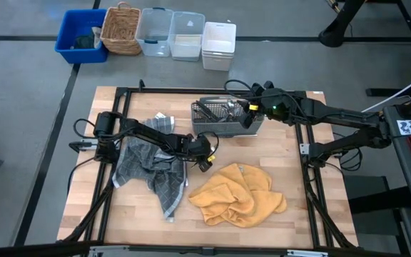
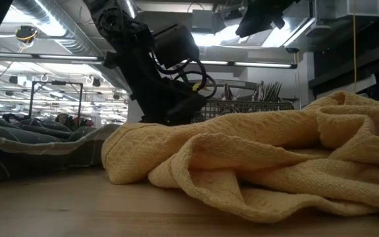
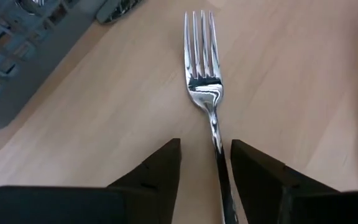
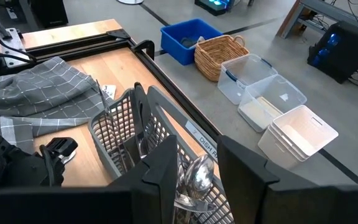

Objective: Sort silverware
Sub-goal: Put the silver fork into the gray utensil holder

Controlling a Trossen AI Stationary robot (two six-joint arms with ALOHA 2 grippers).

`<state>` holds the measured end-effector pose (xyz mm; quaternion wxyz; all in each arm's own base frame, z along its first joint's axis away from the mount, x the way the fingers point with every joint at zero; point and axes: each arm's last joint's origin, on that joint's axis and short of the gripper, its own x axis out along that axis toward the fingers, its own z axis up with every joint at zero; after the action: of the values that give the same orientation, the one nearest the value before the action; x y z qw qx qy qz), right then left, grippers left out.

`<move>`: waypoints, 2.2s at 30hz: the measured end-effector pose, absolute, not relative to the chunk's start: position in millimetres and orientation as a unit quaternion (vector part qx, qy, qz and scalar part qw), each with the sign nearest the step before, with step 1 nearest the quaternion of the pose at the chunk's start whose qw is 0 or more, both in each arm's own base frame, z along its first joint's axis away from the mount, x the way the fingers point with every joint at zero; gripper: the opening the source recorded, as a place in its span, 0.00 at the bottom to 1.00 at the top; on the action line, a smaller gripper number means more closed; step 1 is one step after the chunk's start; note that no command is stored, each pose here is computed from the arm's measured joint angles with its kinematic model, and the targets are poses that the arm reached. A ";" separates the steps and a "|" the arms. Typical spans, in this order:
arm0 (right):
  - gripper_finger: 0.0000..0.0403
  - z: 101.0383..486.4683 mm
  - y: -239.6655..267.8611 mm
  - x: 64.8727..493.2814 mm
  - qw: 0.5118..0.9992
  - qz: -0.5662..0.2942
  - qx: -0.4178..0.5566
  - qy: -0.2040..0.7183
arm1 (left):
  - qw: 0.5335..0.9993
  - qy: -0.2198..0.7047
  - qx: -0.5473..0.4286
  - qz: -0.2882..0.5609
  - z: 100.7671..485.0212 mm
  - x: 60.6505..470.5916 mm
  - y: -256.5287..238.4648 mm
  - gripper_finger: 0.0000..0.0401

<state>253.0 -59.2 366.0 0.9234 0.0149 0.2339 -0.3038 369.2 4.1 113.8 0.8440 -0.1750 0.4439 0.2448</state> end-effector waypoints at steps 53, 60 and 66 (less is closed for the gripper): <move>0.29 411.6 -43.1 162.4 0.920 -0.338 0.170 0.108 | 0.953 0.013 -0.219 0.210 274.8 418.1 77.2 0.02; 0.29 399.0 -46.4 187.0 0.917 -0.325 0.183 0.144 | 0.950 -0.014 -0.221 0.221 279.6 415.8 91.2 0.01; 0.29 387.8 -50.3 209.0 0.913 -0.325 0.184 0.166 | 0.950 -0.015 -0.219 0.222 279.9 415.6 92.3 0.01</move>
<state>209.0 -50.3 387.8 0.9126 0.1839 0.1660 -0.3253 415.6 92.3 279.9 0.9501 -0.2190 -0.0150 0.2216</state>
